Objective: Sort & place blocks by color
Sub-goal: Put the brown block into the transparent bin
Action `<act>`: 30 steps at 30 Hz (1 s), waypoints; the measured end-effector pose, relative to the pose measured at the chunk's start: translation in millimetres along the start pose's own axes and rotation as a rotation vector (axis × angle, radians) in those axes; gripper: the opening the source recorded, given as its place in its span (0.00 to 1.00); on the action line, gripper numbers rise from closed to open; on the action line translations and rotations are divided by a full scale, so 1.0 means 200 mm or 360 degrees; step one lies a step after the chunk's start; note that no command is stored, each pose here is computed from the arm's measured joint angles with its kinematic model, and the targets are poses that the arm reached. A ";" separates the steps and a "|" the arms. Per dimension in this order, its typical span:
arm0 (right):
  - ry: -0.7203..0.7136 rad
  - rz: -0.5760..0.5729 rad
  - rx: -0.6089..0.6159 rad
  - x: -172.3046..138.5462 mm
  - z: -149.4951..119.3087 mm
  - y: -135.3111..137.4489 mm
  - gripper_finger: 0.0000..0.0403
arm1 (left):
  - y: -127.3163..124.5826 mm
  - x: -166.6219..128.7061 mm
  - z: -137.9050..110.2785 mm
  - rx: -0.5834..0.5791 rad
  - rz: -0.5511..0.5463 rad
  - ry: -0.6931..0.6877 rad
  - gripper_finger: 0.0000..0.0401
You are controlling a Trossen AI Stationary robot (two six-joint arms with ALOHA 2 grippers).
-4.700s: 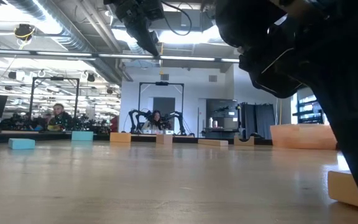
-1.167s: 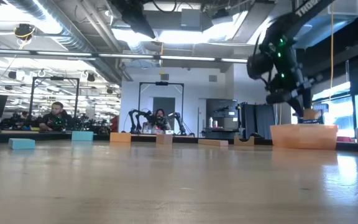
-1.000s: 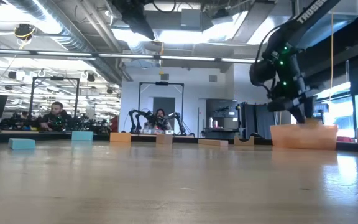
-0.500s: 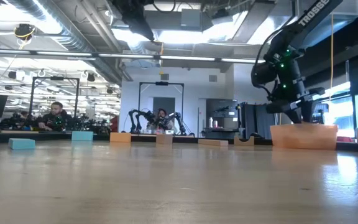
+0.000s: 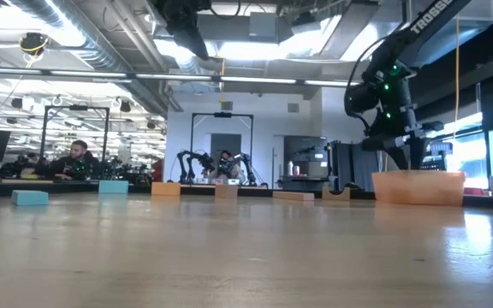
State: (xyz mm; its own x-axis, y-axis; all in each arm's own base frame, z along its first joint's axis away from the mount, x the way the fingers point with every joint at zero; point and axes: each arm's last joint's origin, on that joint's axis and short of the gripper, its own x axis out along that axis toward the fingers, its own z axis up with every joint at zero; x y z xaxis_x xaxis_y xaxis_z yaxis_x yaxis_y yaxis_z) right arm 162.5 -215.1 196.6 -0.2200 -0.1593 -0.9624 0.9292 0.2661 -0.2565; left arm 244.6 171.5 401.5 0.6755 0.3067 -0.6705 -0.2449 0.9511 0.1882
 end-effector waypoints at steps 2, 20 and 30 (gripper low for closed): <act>-0.0055 0.0084 0.0008 -0.07 0.01 -0.01 0.39 | 0.01 0.00 -0.01 -0.0079 0.0060 0.0050 0.30; -0.0795 0.0744 -0.0633 -0.58 -0.02 0.06 0.39 | -0.08 -0.01 -0.29 -0.0550 -0.0176 0.1025 0.30; -0.0848 0.0960 -0.0991 -0.60 -0.04 0.10 0.39 | -0.35 0.09 -0.55 -0.0939 -0.0529 0.1487 0.30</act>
State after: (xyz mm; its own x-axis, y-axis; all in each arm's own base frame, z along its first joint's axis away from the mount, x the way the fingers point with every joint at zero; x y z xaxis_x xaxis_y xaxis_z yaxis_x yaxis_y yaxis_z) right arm 204.1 -182.9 306.2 0.5363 -0.1974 -0.8206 0.4885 0.8655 0.1110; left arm 196.9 106.9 297.1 0.0496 -0.3372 -0.9401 -0.6048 0.7390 -0.2970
